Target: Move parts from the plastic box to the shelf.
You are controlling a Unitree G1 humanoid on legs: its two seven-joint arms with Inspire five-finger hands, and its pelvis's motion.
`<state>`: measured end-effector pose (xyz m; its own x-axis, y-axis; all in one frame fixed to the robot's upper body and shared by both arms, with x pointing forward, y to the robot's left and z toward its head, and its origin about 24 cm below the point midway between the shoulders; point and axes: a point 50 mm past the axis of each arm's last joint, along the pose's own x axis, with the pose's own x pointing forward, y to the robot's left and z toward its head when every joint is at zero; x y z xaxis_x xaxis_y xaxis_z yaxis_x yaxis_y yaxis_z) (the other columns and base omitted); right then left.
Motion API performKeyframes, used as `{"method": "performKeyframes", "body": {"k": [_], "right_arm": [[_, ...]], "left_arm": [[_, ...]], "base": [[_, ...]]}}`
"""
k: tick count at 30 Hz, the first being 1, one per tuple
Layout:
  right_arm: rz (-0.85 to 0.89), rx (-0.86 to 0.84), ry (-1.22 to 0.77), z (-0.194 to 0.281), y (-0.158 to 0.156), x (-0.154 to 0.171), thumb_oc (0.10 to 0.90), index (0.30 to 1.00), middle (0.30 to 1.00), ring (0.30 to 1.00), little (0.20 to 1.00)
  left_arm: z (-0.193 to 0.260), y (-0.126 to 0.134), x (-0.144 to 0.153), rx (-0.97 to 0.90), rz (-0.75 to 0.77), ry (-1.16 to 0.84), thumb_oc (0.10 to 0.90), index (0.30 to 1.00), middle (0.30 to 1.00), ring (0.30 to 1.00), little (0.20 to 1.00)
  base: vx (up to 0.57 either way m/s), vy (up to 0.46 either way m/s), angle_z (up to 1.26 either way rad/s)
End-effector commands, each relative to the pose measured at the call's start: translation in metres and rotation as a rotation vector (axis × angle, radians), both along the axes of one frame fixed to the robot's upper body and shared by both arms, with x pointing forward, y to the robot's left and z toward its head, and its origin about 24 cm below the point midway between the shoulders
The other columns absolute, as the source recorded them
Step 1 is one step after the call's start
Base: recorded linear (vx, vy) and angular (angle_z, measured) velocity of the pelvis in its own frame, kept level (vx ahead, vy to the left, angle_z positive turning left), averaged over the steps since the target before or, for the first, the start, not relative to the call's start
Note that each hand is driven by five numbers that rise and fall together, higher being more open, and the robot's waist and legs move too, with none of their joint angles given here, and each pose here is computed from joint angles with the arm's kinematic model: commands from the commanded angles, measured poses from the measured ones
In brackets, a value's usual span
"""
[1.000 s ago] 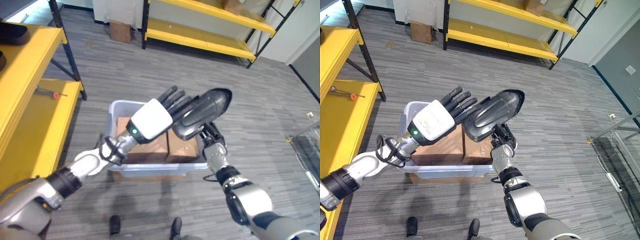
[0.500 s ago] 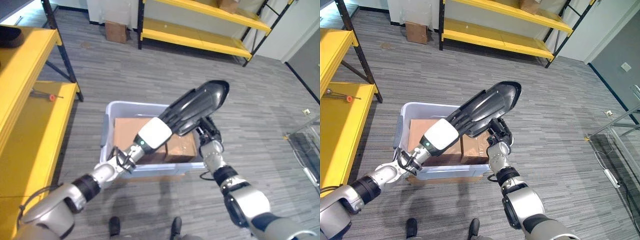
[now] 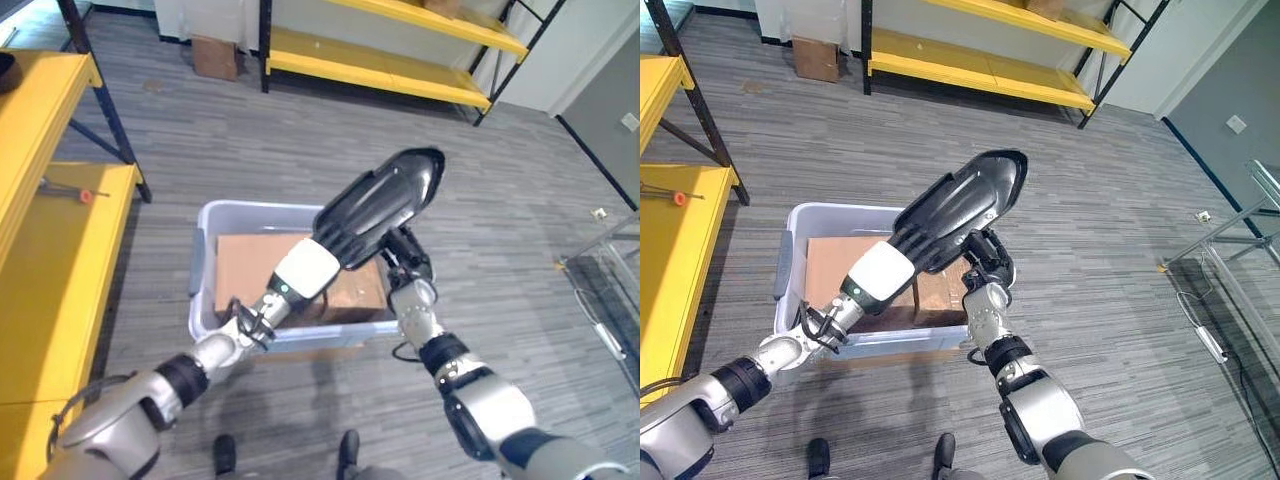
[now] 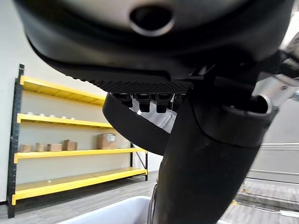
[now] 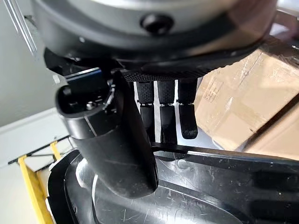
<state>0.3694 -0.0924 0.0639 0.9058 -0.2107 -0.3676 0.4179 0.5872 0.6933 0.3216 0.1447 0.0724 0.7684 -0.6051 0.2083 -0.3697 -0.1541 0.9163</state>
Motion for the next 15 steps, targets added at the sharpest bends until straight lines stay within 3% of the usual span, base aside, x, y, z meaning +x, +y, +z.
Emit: {"method": "performKeyframes", "body": {"k": [1, 15], "right_arm": [[-0.037, 0.037, -0.391, 0.089, -0.004, 0.019, 0.4, 0.3, 0.3, 0.3, 0.3], [0.033, 0.029, -0.491, 0.1, 0.007, 0.009, 0.4, 0.3, 0.3, 0.3, 0.3]], "left_arm": [[0.073, -0.009, 0.031, -0.051, -0.028, -0.277, 0.9, 1.0, 1.0, 1.0, 1.0], [0.121, -0.005, 0.037, -0.054, -0.034, -0.457, 0.9, 1.0, 1.0, 1.0, 1.0]], "base": [[0.0, 0.0, 0.0], [0.0, -0.006, -0.03]]}}
